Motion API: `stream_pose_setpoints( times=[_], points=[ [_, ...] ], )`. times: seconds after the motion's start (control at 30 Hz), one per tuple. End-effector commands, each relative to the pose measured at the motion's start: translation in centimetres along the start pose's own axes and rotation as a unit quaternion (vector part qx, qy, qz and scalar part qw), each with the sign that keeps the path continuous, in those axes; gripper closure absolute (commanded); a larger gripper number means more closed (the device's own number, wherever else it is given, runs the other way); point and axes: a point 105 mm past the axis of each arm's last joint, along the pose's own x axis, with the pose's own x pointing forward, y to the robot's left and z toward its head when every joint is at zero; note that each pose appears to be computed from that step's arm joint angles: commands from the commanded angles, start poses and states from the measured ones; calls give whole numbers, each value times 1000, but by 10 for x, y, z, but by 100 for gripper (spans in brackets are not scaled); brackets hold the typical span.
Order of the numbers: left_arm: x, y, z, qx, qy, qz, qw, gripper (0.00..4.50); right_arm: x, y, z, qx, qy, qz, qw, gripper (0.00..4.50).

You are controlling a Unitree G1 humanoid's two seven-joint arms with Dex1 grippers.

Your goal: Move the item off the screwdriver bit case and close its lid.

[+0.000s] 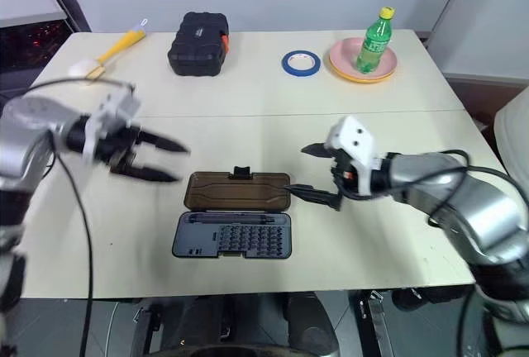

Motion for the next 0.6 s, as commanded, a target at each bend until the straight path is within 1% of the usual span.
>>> stream_pose_setpoints(
  times=[0.03, 0.1, 0.13, 0.17, 0.33, 0.57, 0.6],
  points=[
    [16, -13, -12, 13, 14, -3, 1000, 244, 15, -12, -4, -24, 17, -2, 1000, 0],
    [29, -8, -27, 14, 21, 26, 999, 345, 28, -18, -9, -31, 32, 0, 999, 0],
    [35, -6, -32, 9, 19, 36, 999, 389, 33, -20, -12, -36, 40, 4, 999, 0],
    [39, -5, -34, 8, 16, 41, 999, 445, 37, -22, -15, -40, 47, 7, 998, 0],
    [56, -2, -42, 6, 18, 63, 998, 445, 51, -31, -30, -55, 80, 16, 995, 0],
    [62, -12, -51, -11, 21, 60, 998, 445, 64, -47, -49, -56, 108, 10, 992, 0],
    [62, -13, -52, -12, 24, 61, 998, 449, 65, -47, -52, -58, 112, 12, 992, 25]
  ],
)
